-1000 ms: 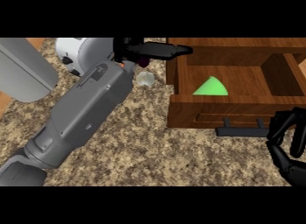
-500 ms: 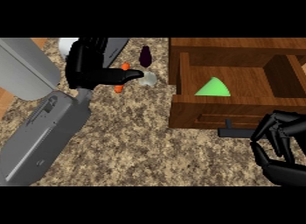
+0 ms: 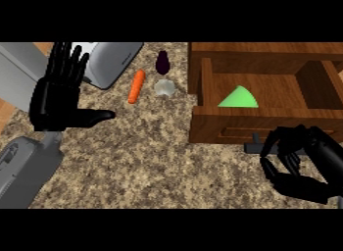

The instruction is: Pick up the cup, place it into the drawer and close the drawer

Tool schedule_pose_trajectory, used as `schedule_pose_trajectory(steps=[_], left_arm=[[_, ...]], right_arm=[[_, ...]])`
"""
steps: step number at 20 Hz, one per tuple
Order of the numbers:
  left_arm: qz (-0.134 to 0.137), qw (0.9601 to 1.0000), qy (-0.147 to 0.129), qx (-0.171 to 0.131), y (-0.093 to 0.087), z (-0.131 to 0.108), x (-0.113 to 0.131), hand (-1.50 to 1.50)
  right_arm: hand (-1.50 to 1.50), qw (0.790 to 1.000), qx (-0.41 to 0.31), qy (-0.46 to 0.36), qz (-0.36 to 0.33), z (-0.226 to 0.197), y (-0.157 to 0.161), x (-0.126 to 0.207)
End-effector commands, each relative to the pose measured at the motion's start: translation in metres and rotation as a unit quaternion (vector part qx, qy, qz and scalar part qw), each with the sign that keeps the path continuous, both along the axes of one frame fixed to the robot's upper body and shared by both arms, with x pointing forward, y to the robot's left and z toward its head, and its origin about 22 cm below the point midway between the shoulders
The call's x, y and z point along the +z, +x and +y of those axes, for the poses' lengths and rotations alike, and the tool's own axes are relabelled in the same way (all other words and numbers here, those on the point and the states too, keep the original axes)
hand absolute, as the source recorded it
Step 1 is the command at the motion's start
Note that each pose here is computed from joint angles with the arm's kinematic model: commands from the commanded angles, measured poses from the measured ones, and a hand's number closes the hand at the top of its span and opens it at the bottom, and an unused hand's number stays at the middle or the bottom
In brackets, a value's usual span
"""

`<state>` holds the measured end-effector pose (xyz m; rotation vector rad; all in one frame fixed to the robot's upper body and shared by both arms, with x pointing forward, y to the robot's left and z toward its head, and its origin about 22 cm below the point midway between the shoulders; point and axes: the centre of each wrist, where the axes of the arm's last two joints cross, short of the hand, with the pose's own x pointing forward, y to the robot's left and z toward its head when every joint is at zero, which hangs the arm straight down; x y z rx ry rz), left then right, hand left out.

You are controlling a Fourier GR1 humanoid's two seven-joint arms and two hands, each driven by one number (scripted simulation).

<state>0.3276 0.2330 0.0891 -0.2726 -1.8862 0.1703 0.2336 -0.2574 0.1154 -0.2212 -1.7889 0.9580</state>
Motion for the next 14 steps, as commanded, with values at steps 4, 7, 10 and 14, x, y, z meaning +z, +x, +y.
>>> schedule_pose_trajectory(steps=[4, 7, 10, 14], left_arm=[[-0.005, 0.9999, 0.004, 0.011, -0.029, 0.039, -0.013, -1.50], [0.005, 1.0000, 0.003, 0.006, -0.043, 0.071, -0.011, -1.50], [0.007, 0.9999, 0.000, 0.013, -0.054, 0.072, -0.021, -1.50], [0.004, 0.9999, 0.008, 0.007, -0.063, 0.092, -0.028, -1.50]], right_arm=[[1.50, 0.994, 0.009, -0.111, -0.020, 0.024, 0.033, -0.050], [1.50, 0.993, -0.006, -0.115, -0.018, 0.015, 0.057, -0.060], [-1.50, 0.988, -0.007, -0.154, 0.001, 0.036, 0.057, -0.089], [-1.50, 0.982, -0.012, -0.191, 0.011, 0.040, 0.083, -0.101]])
